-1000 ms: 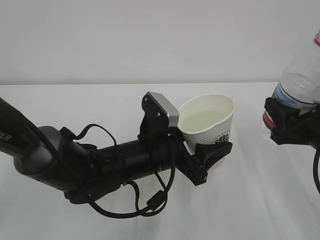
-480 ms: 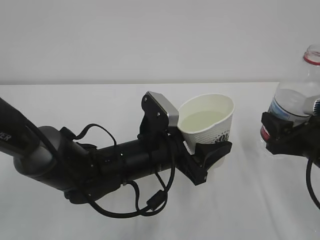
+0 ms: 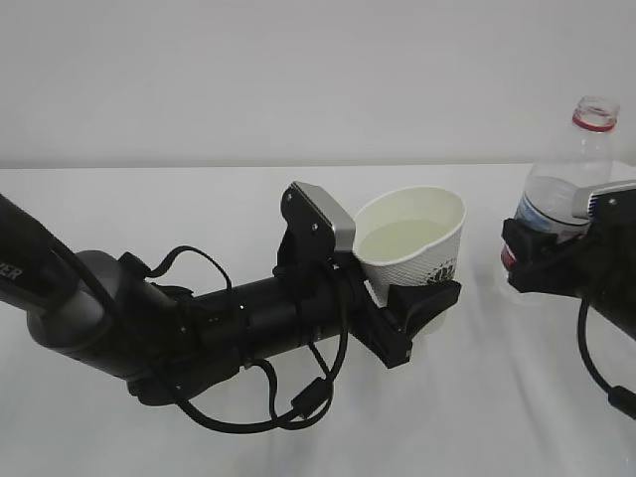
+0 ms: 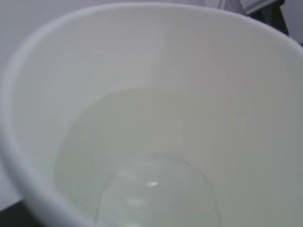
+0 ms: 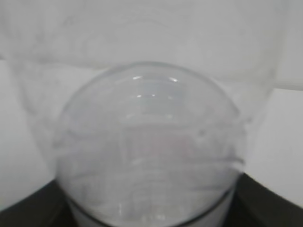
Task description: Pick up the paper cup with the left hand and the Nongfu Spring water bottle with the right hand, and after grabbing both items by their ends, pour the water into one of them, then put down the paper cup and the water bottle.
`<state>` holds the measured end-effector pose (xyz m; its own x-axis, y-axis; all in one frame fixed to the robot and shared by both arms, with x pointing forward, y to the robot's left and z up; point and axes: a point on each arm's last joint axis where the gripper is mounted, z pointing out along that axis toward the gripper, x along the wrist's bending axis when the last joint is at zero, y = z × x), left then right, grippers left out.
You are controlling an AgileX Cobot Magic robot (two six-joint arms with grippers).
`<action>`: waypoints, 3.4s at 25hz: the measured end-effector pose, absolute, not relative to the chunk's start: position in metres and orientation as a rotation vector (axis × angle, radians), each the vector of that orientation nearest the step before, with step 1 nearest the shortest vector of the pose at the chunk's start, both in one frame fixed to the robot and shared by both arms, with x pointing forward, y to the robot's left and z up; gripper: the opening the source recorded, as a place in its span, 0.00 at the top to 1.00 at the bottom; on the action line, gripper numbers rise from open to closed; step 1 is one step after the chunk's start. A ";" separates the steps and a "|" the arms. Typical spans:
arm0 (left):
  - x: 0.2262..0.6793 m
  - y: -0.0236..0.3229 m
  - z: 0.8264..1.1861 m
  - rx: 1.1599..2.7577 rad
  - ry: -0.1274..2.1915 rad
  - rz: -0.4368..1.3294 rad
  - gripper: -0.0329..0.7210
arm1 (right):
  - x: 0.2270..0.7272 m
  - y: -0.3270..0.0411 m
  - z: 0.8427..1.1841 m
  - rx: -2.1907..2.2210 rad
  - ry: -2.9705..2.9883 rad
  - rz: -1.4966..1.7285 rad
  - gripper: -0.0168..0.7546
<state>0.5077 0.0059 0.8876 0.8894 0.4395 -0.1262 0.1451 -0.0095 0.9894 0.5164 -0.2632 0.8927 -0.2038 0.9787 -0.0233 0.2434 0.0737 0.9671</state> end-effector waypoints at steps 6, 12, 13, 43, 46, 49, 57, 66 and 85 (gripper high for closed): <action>0.508 0.006 0.888 1.581 0.469 0.247 0.26 | 0.535 -0.261 0.891 1.251 1.543 1.214 0.37; 0.508 0.006 0.888 1.580 0.471 0.247 0.26 | 0.552 -0.260 0.887 1.241 1.528 1.225 0.37; 0.508 0.006 0.888 1.580 0.471 0.247 0.26 | 0.555 -0.260 0.885 1.242 1.526 1.227 0.37; 0.508 0.006 0.888 1.578 0.475 0.249 0.26 | 0.593 -0.252 0.875 1.200 1.518 1.295 0.37; 0.508 0.006 0.888 1.578 0.475 0.249 0.26 | 0.586 -0.253 0.870 1.225 1.535 1.286 0.37; 0.508 0.006 0.888 1.578 0.475 0.249 0.26 | 0.579 -0.253 0.866 1.246 1.557 1.273 0.37; 0.508 0.006 0.888 1.580 0.476 0.249 0.26 | 0.577 -0.253 0.865 1.249 1.558 1.273 0.37; 0.508 0.006 0.888 1.580 0.476 0.249 0.26 | 0.577 -0.253 0.865 1.254 1.553 1.280 0.36; 0.508 0.006 0.887 1.581 0.476 0.249 0.26 | 0.577 -0.253 0.865 1.255 1.551 1.283 0.21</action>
<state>0.5081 0.0062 0.8874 0.8861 0.4452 -0.1286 0.1484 -0.0097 0.9889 0.5767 -0.2531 0.8649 -0.2374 0.9707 0.0368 0.2182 0.0163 0.9758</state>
